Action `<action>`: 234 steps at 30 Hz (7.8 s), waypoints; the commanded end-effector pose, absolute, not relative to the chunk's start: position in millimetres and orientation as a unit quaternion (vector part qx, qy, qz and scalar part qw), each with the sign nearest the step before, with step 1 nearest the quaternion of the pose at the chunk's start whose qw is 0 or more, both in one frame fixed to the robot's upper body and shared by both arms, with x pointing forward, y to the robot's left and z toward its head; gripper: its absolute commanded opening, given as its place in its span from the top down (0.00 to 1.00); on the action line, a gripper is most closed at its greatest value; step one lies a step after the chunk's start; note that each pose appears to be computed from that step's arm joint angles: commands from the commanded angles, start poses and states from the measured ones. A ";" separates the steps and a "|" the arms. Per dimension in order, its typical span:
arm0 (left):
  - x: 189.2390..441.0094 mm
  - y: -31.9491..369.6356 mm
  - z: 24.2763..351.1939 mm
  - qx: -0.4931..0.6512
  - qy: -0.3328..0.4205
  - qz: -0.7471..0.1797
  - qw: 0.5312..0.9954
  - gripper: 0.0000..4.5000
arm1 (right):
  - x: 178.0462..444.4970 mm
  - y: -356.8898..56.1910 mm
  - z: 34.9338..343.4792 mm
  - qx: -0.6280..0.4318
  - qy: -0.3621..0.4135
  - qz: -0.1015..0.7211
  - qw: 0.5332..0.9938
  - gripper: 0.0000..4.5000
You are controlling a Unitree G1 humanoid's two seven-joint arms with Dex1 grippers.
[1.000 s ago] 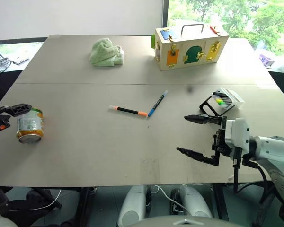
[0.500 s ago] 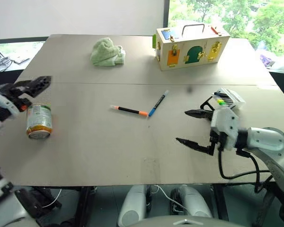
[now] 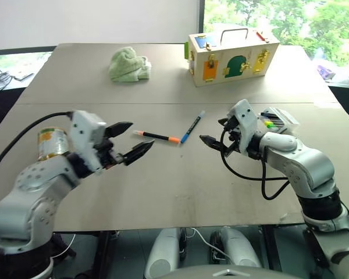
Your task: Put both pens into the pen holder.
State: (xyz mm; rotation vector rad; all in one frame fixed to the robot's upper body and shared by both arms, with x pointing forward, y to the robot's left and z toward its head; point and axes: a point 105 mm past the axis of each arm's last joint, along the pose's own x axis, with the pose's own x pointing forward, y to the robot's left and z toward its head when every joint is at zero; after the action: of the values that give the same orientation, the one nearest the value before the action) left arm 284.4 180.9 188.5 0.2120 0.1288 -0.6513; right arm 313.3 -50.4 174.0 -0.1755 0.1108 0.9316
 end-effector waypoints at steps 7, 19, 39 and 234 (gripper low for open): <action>333.1 114.4 179.9 0.074 0.275 -0.323 0.902 0.01 | 283.9 -79.2 183.3 -0.161 -0.015 0.481 0.861 0.00; 396.1 61.0 119.8 0.132 0.378 -0.294 0.868 0.53 | 263.9 -95.6 178.7 -0.170 -0.019 0.410 0.896 0.00; 288.1 49.6 201.2 0.119 0.018 -0.560 0.820 0.99 | 310.1 -76.0 205.3 0.201 0.073 0.385 0.898 0.00; 261.5 119.5 195.4 0.029 -0.036 -0.462 0.886 0.02 | 252.0 -148.3 193.0 -0.196 -0.010 0.375 0.906 0.00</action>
State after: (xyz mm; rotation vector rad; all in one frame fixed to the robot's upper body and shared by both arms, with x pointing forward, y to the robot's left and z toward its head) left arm 261.3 112.1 187.9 0.0488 -0.0421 -1.0290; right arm 268.3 -153.9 180.2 -0.4365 0.0188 0.7233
